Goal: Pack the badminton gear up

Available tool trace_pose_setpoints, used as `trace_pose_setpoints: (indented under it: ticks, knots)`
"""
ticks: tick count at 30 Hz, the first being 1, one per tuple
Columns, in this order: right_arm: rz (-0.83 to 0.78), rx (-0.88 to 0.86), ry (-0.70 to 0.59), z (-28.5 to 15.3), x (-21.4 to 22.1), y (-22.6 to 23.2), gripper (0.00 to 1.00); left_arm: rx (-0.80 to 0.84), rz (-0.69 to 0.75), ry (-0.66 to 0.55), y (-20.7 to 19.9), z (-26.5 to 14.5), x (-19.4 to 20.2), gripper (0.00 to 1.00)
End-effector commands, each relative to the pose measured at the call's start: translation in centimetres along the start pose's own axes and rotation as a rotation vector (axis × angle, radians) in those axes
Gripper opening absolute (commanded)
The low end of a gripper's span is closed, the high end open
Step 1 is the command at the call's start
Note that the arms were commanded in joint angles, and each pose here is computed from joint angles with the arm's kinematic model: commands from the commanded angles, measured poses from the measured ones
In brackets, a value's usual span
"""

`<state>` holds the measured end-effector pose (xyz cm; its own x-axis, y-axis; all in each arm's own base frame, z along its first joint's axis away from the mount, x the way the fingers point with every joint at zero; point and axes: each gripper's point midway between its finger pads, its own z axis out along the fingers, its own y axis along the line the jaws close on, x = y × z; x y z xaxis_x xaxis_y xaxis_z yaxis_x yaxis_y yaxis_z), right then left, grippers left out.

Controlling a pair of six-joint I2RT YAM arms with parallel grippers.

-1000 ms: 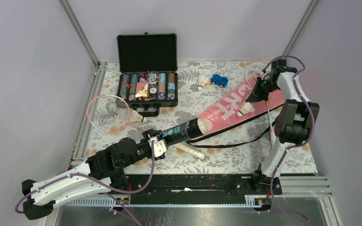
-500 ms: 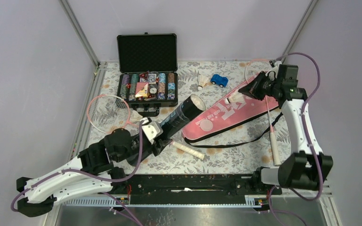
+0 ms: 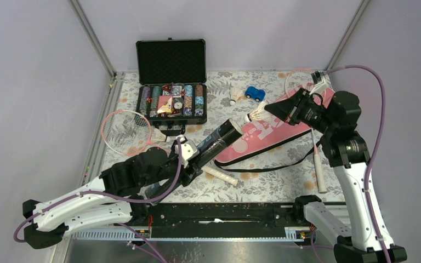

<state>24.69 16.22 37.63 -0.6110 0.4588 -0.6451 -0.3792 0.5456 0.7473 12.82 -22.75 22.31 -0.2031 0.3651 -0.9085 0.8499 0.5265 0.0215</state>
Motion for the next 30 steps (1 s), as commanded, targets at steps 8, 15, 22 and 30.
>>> trace_pose_setpoints:
  ticks: [8, 15, 22, 30]
  knots:
    - [0.062, -0.218, 0.062, -1.2, 2.7, 4.9, 0.0, 0.053, 0.067, -0.124, -0.8, -0.6, -5.4, 0.4]
    - [0.106, -0.291, 0.152, -0.7, 5.0, 5.9, 0.0, 0.075, 0.083, -0.133, -1.1, -0.2, -5.6, 0.4]
    - [0.055, -0.326, 0.283, -1.5, 7.8, 6.6, 0.0, 0.081, 0.054, -0.175, -1.4, 0.1, -6.0, 0.39]
    - [0.046, -0.357, 0.324, -1.7, 8.9, 6.8, 0.0, 0.125, 0.106, -0.247, -2.0, -0.3, -6.5, 0.38]
